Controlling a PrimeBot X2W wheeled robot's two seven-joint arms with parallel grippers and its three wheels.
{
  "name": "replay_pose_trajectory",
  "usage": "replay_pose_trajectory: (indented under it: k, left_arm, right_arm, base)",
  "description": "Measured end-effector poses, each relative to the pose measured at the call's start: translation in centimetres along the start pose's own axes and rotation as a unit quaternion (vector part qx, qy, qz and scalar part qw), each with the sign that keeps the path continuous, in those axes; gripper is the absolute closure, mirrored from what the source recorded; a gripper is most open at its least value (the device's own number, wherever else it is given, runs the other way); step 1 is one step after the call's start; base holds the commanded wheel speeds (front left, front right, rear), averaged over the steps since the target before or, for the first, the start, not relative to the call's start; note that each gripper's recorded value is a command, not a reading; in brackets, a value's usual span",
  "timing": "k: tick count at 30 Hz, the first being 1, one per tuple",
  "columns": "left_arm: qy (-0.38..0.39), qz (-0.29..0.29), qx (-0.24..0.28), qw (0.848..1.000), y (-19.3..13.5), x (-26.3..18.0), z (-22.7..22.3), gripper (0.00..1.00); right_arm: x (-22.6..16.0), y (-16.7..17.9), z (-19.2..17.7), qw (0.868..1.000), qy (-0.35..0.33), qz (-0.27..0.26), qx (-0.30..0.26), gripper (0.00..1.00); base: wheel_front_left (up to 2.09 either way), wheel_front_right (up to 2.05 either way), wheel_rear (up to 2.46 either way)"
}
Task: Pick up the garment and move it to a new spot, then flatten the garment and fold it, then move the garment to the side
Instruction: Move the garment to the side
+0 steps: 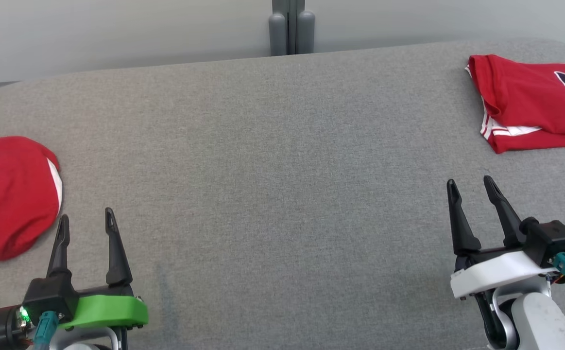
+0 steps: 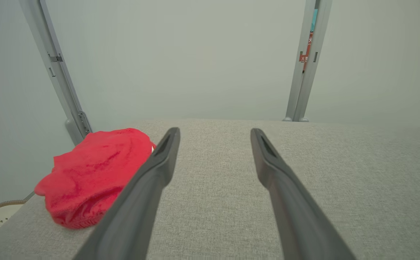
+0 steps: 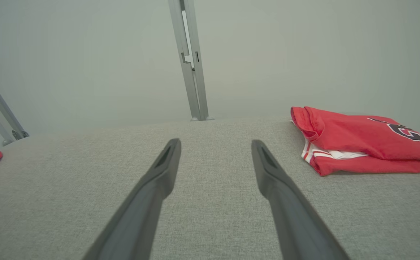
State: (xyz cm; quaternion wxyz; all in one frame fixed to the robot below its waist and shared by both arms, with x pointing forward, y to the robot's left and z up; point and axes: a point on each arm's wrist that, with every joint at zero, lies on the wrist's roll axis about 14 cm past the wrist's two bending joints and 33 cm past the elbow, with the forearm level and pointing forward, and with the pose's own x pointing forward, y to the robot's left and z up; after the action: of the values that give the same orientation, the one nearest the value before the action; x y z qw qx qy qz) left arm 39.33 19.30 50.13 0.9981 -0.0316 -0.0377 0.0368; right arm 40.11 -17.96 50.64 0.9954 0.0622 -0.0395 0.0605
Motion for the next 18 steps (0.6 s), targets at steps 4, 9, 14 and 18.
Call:
replay_pose_trajectory:
  k: [4,9,14,18]
  left_arm:
    - [0.004,0.005,0.000,1.000,0.4,-0.6,-0.2,0.00]
    - [0.009,0.006,-0.001,1.000,0.6,-1.0,-0.4,0.00]
    - [0.013,0.006,-0.001,1.000,0.6,-1.0,-0.7,0.00]
    - [0.014,0.007,0.000,1.000,0.7,-1.1,-0.7,0.00]
  right_arm:
    - [-0.7,0.5,0.1,1.000,-0.002,0.000,-0.002,0.00]
    - [-1.1,1.0,0.0,1.000,0.001,0.001,-0.003,0.00]
    - [-1.3,0.9,-0.1,1.000,0.003,-0.001,-0.003,0.00]
    - [-1.3,0.8,-0.2,1.000,0.006,-0.003,-0.003,0.00]
  base:
    - [0.00,0.00,0.00]
    - [0.00,0.00,0.00]
    - [0.00,0.00,0.00]
    - [0.00,0.00,0.00]
